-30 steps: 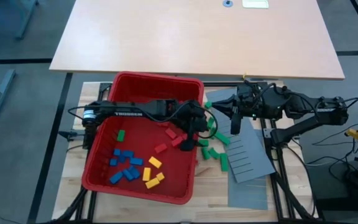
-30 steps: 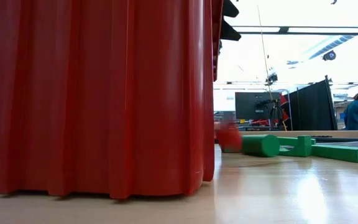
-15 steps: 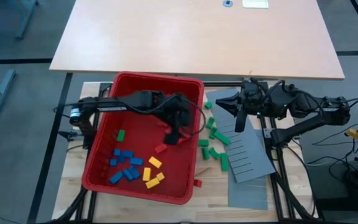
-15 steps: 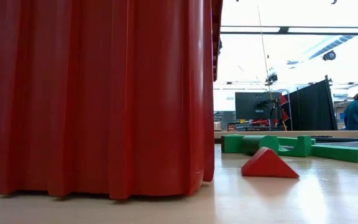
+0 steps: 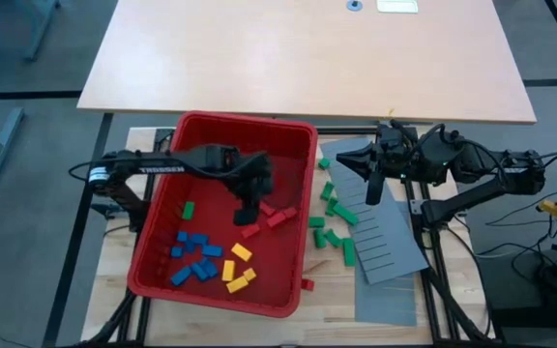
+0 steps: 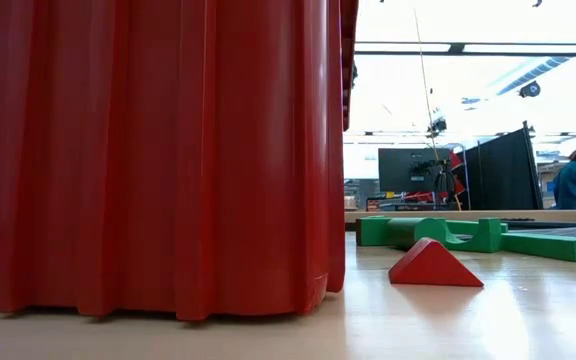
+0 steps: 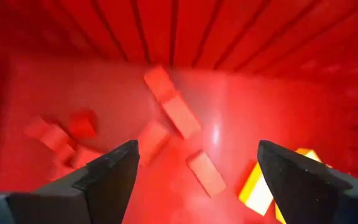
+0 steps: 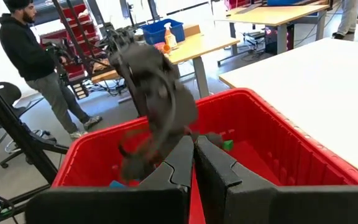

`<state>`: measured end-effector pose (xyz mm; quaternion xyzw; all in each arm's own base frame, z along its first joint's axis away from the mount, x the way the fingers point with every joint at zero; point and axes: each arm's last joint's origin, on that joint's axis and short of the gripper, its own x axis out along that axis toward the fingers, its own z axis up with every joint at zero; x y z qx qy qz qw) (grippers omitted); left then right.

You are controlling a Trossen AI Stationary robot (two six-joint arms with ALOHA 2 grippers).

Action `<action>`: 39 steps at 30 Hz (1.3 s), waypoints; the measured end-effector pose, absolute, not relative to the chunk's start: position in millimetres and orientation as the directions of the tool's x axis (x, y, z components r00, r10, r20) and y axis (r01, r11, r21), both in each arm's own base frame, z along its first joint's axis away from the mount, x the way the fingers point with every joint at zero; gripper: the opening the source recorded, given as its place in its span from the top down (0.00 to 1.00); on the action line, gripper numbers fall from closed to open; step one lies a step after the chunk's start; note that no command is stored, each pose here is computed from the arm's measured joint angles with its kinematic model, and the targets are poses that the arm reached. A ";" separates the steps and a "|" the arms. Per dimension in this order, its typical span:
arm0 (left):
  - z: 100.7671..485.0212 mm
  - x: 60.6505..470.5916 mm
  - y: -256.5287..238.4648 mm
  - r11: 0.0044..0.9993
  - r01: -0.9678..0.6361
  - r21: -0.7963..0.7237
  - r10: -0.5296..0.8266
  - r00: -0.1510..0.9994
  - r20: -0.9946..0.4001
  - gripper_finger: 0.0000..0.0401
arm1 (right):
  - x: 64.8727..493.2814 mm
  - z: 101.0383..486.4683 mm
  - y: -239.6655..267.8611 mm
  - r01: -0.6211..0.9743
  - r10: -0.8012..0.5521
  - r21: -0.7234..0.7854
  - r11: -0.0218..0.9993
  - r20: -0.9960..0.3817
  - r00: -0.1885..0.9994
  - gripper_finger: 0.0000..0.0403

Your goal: Sort blocks

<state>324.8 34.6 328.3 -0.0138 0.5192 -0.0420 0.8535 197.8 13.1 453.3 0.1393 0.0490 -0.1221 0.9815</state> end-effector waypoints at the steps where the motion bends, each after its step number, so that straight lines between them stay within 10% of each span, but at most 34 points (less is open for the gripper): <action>1: 318.7 322.9 34.2 0.996 0.040 -0.079 -0.089 0.440 -0.894 0.22 | 197.8 453.3 13.1 0.253 -0.226 0.262 0.931 -0.130 0.965 1.00; 14: 214.1 299.5 26.4 0.900 -0.243 -0.361 -0.232 0.434 -0.871 0.22 | 197.9 452.9 13.1 0.254 -0.226 0.261 0.931 -0.133 0.965 1.00; 39: 139.7 311.7 14.8 0.892 -0.332 -0.305 -0.211 0.291 -0.933 0.22 | 198.2 452.6 13.1 0.254 -0.225 0.260 0.932 -0.135 0.965 1.00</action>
